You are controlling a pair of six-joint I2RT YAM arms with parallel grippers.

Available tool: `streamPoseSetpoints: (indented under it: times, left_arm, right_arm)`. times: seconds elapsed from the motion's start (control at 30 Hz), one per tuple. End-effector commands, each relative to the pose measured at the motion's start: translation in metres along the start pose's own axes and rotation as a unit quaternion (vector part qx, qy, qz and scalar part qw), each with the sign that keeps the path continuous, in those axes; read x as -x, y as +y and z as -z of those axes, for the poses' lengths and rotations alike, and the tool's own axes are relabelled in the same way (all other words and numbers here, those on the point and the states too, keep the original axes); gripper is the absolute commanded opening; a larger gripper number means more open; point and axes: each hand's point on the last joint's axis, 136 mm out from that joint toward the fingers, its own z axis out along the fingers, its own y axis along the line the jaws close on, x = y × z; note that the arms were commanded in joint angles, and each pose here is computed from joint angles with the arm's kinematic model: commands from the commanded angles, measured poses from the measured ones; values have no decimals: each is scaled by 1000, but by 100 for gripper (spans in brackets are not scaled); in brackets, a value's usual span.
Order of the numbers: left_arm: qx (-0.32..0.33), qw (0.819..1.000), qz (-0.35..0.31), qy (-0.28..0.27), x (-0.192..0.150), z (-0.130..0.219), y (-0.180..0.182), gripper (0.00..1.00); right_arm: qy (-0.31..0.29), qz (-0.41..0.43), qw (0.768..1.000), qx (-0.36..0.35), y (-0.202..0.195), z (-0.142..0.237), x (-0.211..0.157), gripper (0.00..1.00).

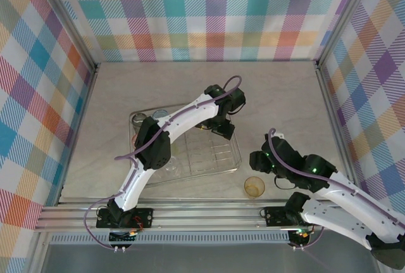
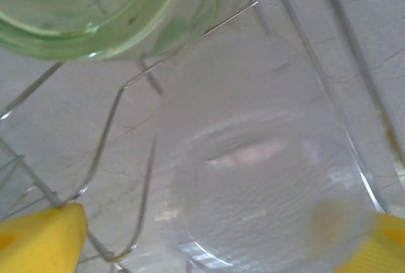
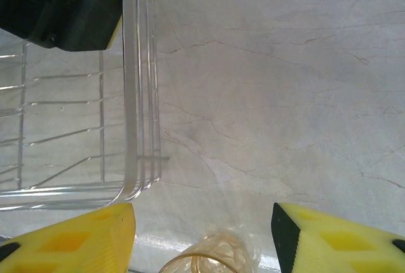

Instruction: Load the cups into the dish rack

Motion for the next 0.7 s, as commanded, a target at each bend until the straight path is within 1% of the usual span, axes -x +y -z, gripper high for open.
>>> streamPoseSetpoints:
  times: [0.0, 0.2, 0.3, 0.33, 0.4, 0.47, 0.57, 0.6, 0.67]
  left_arm:
    - [9, 1000, 7, -14, 10, -7, 7, 96]
    - [-1, 999, 13, -45, 12, 11, 9, 97]
    - [-9, 997, 16, -69, 13, 27, 11, 97]
    - [-13, 997, 18, -77, 13, 33, 12, 97]
    - [-20, 995, 21, -96, 12, 47, 14, 97]
    - [-27, 993, 28, -114, 10, 60, 16, 97]
    - [-39, 989, 37, -141, 5, 79, 20, 97]
    - [-41, 987, 40, -150, 3, 85, 22, 99]
    - [-41, 983, 52, -174, -1, 98, 28, 100]
  right_arm:
    - [20, -3, 1000, -6, -6, 2, -10, 60]
    - [35, -5, 999, -17, -10, 7, -14, 59]
    - [58, -10, 998, -33, -16, 11, -22, 59]
    - [66, -10, 997, -28, -14, 11, -24, 58]
    - [89, -22, 995, -36, -16, 12, -33, 56]
    - [118, -35, 991, -50, -21, 13, -44, 52]
    - [168, -66, 980, -79, -29, 15, -64, 46]
    - [180, -73, 977, -86, -30, 16, -69, 45]
    - [193, -80, 972, -104, -33, 17, -75, 43]
